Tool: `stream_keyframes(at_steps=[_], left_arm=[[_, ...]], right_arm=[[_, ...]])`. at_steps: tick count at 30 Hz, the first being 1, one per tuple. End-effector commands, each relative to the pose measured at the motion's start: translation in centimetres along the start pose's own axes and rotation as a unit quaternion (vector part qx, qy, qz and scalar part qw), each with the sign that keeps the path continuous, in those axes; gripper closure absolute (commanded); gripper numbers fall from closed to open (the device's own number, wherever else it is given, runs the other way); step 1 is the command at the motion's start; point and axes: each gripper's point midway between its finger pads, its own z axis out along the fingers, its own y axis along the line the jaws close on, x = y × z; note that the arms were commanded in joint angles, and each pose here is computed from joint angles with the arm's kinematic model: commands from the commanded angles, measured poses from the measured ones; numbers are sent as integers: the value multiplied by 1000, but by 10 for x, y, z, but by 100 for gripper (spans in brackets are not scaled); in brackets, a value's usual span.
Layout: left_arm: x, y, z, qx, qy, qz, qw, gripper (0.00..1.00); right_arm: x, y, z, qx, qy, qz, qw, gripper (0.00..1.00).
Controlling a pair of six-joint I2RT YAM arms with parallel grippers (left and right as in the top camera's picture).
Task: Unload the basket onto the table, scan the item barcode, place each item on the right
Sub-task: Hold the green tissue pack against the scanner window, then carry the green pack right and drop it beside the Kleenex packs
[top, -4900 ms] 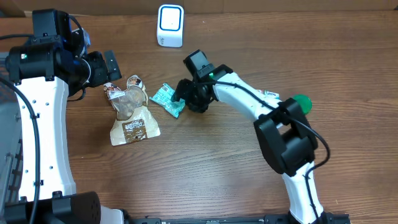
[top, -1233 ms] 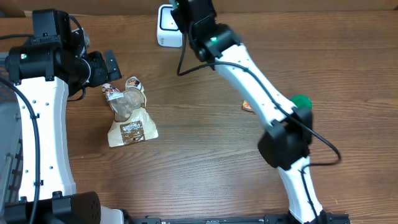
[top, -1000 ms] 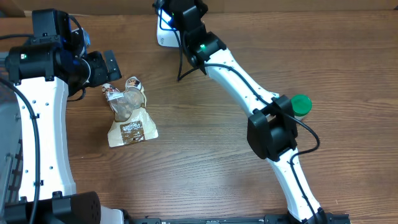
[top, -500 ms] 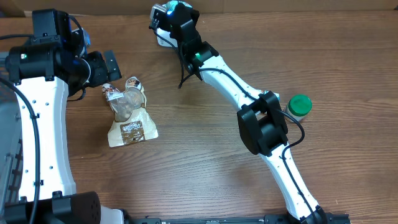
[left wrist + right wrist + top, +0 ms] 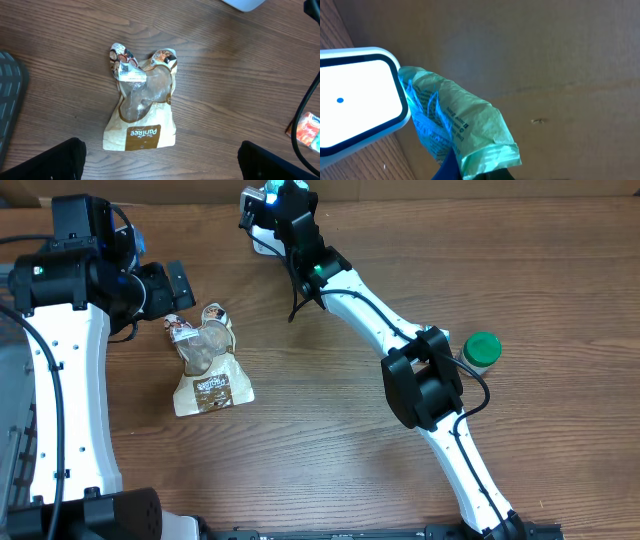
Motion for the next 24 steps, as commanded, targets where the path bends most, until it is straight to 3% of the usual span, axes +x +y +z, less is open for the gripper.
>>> stream_keyframes(at_steps=[1,4,8,11,16,21,24], left_arm=[[-2,-1,-7,4,-11,4,1000,0],[-2,-1,-7,4,-11,4,1000,0],[-2,-1,-7,4,-11,4,1000,1],[-2,-1,-7,4,-11,4,1000,0],[-2,-1,-7,4,-11,4,1000,0],[-2,-1,-7,4,-11,4,1000,0],[-2,-1,-7,4,-11,4,1000,0]], right_arm=[[-8,-45,-12,26,-10,60,998,96],[-12,-74,-29,23,-10,105,994,96],[-12,-115,-64,1,2,243,970,96],[-9,-150,-105,-27,11,394,919,96],[-3,-160,-178,-179,31,546,818,96],[59,-127,-250,-334,170,612,696,96],[113,-97,-261,-349,279,609,655,96]])
